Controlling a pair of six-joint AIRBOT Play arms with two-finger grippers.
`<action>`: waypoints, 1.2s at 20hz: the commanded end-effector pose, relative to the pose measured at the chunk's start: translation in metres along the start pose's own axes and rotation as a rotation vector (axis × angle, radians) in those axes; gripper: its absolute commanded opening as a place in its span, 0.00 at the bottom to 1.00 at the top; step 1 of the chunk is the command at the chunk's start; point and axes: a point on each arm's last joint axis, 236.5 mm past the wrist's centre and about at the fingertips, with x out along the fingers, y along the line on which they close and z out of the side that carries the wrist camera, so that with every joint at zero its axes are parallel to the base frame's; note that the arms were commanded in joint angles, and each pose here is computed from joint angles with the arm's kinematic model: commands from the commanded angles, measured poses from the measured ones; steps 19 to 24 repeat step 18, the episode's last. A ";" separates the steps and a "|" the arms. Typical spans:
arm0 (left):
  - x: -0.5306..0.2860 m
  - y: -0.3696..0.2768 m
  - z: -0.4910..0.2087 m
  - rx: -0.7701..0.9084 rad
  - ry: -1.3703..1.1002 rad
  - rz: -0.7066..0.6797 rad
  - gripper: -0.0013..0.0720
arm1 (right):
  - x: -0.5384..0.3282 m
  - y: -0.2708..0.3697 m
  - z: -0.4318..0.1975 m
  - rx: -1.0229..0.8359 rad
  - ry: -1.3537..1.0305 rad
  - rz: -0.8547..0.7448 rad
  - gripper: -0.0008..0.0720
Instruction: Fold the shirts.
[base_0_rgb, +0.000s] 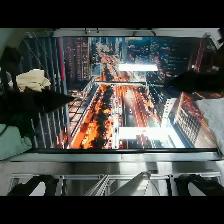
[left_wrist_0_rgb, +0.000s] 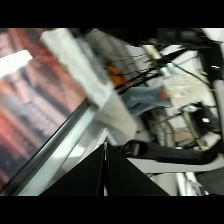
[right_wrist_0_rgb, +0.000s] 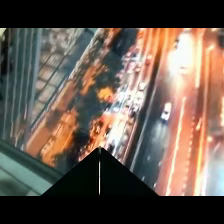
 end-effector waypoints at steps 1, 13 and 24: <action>0.000 0.038 -0.065 -0.070 0.019 0.215 0.02 | 0.028 0.031 -0.080 -0.100 0.052 0.040 0.03; -0.005 0.034 -0.078 -0.038 -0.065 0.252 0.04 | 0.040 0.015 -0.105 -0.065 0.100 0.018 0.04; -0.004 0.034 -0.079 -0.039 -0.063 0.251 0.04 | 0.040 0.015 -0.105 -0.065 0.100 0.018 0.04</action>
